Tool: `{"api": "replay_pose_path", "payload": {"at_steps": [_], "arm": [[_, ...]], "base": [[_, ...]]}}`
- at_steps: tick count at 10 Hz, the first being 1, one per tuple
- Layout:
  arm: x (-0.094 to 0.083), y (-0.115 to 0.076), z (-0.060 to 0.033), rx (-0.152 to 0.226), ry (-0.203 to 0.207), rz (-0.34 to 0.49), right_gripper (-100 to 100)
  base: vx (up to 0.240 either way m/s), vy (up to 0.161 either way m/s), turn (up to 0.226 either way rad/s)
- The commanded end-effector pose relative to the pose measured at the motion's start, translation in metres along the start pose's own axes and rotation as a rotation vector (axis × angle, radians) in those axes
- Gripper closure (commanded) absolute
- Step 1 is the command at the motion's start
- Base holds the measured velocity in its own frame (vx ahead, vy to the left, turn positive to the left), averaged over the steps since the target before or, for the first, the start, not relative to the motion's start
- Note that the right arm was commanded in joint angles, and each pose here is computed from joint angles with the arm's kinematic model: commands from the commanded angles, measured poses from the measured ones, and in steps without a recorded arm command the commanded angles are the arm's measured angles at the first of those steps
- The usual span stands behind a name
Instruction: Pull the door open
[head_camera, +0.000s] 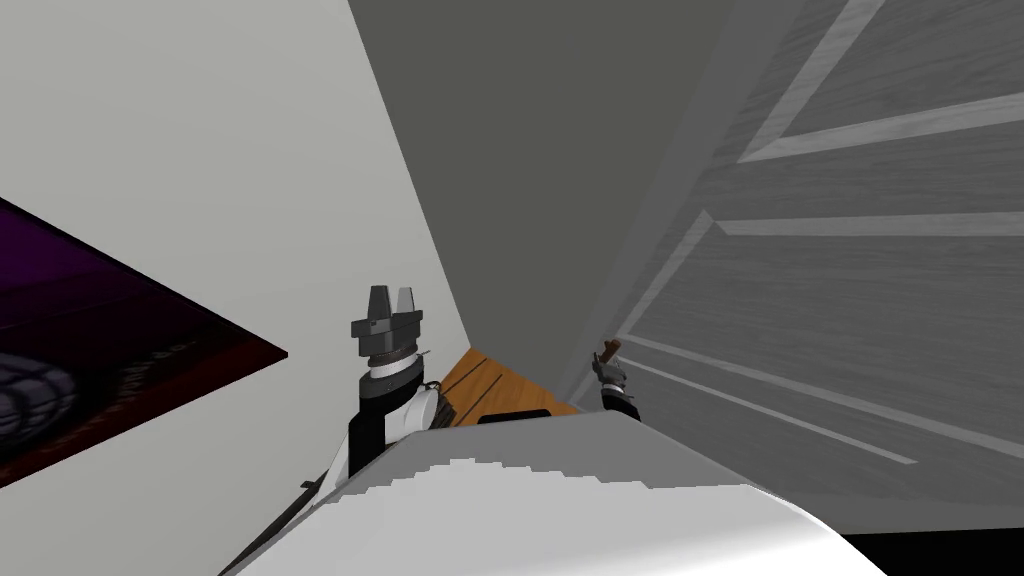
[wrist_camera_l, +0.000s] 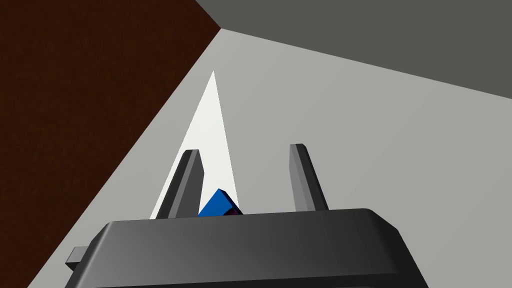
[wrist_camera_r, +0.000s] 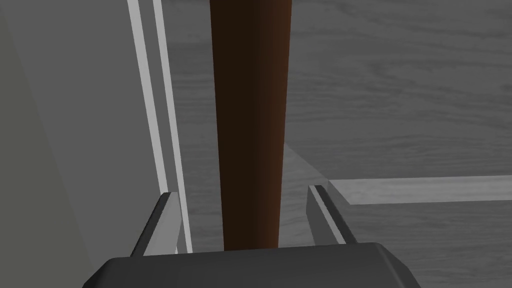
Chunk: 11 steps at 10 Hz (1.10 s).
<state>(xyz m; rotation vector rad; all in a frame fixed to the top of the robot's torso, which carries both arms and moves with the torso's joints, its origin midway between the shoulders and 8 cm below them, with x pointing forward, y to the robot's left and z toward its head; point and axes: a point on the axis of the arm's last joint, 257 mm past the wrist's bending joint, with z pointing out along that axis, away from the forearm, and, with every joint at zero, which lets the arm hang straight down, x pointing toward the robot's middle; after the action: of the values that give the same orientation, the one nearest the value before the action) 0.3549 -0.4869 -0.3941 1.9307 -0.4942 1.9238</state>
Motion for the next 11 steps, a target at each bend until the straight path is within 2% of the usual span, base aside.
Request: {"api": "replay_pose_path", "payload": {"at_steps": [1,6,9,11], "arm": [[0.0015,0.0017,0.0017,-0.003,0.003,-0.003,100],[0.0015,-0.0004,0.0009,0.001,0.002,0.001,100],[0.0018,-0.0017,-0.0003,0.006,0.002,0.004,100],[0.0021,-0.0033,-0.0019,0.013,0.001,0.007,100]], "base": [[-0.025,0.000,-0.012],[-0.027,-0.005,0.027],[-0.199,0.011,0.133],[-0.256,-0.018,0.248]]}}
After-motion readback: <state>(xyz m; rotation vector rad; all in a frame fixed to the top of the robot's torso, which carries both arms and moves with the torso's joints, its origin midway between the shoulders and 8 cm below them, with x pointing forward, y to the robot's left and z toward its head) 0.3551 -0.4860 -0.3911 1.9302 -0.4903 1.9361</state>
